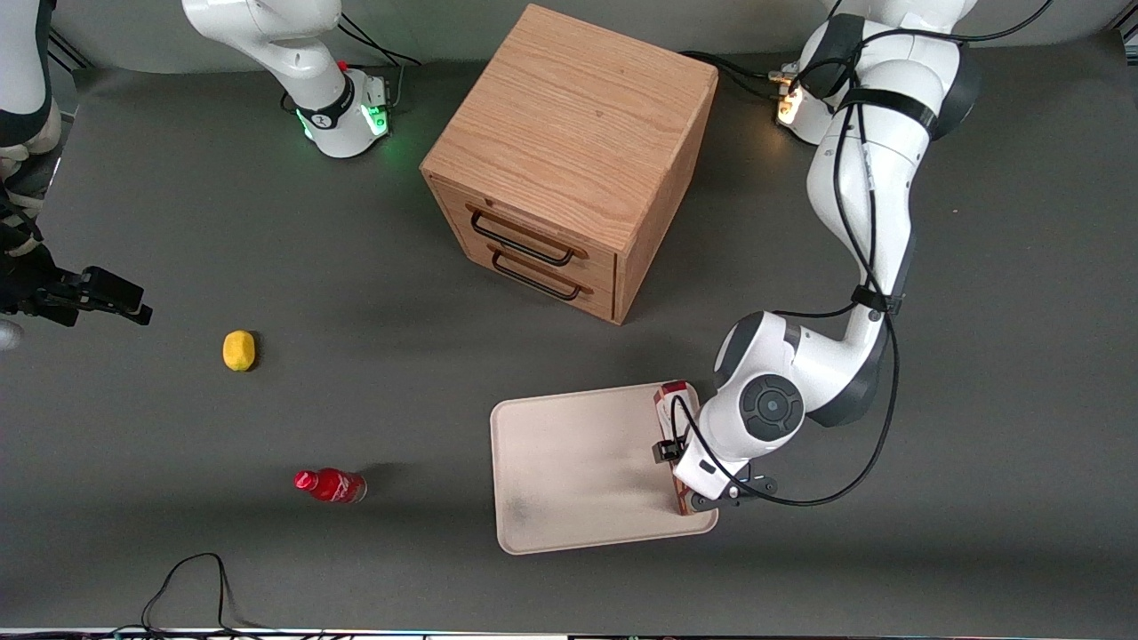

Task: Place red cookie box on tray
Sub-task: 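Lower the box onto the tray and open the left gripper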

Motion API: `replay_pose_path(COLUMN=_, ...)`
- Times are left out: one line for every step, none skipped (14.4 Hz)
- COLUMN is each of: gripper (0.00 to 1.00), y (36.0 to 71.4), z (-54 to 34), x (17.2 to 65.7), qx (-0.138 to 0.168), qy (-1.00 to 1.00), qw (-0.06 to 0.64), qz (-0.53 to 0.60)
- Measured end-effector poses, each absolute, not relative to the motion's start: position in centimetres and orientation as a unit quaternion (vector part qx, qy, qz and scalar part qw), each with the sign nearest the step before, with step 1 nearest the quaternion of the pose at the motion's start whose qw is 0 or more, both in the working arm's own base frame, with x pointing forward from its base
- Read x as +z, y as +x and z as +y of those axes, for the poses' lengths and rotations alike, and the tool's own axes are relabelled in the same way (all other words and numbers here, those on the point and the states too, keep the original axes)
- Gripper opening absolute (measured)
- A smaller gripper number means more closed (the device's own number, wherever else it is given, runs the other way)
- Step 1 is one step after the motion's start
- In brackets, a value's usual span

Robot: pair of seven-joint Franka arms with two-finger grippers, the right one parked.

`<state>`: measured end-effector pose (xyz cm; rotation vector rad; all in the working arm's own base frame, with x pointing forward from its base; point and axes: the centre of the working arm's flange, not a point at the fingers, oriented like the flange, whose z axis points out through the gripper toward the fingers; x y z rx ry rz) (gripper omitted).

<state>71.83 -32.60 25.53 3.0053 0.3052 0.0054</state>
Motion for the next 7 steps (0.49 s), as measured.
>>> replay_pose_path(gripper=1.0, y=71.84, z=-32.58, x=25.53, qx=0.002, qy=0.993, qw=0.06, qz=0.101)
replay_pose_path(gripper=1.0, y=71.85, z=-32.55, x=25.53, qx=0.002, qy=0.993, qw=0.06, qz=0.101)
replay_pose_path(gripper=1.0, y=71.87, z=-32.52, x=25.52, qx=0.002, qy=0.993, qw=0.06, qz=0.101)
replay_pose_path(gripper=1.0, y=71.87, z=-32.5, x=25.52, qx=0.002, qy=0.993, qw=0.06, qz=0.102)
replay_pose_path(gripper=1.0, y=71.89, z=-32.48, x=25.54, qx=0.002, qy=0.993, qw=0.06, qz=0.102)
replay_pose_path(gripper=1.0, y=71.95, z=-32.43, x=25.63, qx=0.003, qy=0.993, qw=0.06, qz=0.102)
replay_pose_path(gripper=1.0, y=72.05, z=-32.29, x=25.83, qx=0.003, qy=0.993, qw=0.06, qz=0.103)
